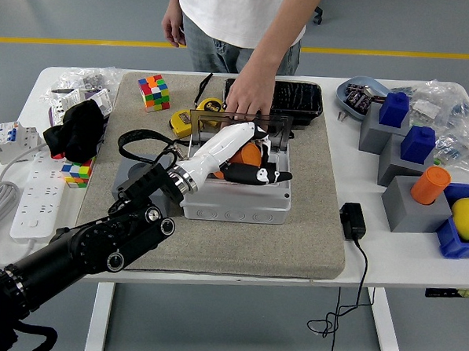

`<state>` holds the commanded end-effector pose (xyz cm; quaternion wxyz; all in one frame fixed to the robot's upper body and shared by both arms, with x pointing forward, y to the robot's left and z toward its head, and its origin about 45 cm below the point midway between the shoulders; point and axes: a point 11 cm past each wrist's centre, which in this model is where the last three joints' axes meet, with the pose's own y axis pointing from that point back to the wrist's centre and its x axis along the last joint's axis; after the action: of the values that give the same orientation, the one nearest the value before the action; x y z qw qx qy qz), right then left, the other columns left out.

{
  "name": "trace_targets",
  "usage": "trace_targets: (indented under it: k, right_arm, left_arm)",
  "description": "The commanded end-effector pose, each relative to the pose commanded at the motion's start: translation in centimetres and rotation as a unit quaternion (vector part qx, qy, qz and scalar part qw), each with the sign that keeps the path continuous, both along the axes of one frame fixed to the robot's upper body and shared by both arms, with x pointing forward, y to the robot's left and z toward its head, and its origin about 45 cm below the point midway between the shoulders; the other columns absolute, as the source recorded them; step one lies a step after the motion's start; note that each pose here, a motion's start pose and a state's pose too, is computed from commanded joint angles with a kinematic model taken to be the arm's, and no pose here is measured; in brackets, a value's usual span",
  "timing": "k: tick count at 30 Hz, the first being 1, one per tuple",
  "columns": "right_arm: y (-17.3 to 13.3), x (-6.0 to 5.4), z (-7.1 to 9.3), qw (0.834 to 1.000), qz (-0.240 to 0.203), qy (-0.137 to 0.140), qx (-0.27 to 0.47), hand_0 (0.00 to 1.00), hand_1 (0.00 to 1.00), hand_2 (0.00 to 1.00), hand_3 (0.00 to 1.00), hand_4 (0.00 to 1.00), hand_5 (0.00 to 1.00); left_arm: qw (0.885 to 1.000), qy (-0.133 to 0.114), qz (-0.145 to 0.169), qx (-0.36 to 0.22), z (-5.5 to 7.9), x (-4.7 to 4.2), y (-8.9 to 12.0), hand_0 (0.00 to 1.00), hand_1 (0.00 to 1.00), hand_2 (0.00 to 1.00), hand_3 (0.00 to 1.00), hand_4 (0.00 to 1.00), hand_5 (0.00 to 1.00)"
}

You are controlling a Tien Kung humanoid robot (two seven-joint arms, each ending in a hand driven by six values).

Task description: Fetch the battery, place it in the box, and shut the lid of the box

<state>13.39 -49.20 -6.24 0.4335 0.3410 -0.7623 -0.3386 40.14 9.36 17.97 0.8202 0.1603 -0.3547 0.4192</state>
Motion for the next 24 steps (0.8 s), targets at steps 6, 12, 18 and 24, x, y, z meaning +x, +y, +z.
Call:
trace_targets:
  k: [6,12,18,24]
  right_arm:
    - [0.1,0.0,0.0,1.0,0.0,0.0,0.001,0.801,0.746,0.742,0.798,0.998,0.998]
    - [0.0,0.0,0.0,1.0,-0.001,-0.001,0.001,0.801,0.746,0.742,0.798,0.998,0.998]
    - [0.1,0.0,0.0,1.0,-0.001,-0.001,0.001,0.802,0.746,0.742,0.798,0.998,0.998]
    - [0.1,0.0,-0.1,1.0,-0.002,-0.001,0.002,0.803,0.747,0.742,0.798,0.998,0.998]
  left_arm:
    - [1.0,0.016,-0.014,0.01,-0.5,-0.13,-0.1,0.399,0.51,0.394,0.458,0.998,0.622]
    - [0.999,0.025,-0.026,0.015,-0.6,-0.18,-0.2,0.729,0.692,0.625,0.625,0.998,0.651]
    - [0.998,0.035,-0.044,0.027,-0.6,-0.49,-0.7,0.878,0.84,0.786,0.748,0.998,0.676]
    - [0.996,0.034,-0.073,0.034,0.6,-1.36,-2.4,0.912,0.889,0.828,0.771,0.998,0.687]
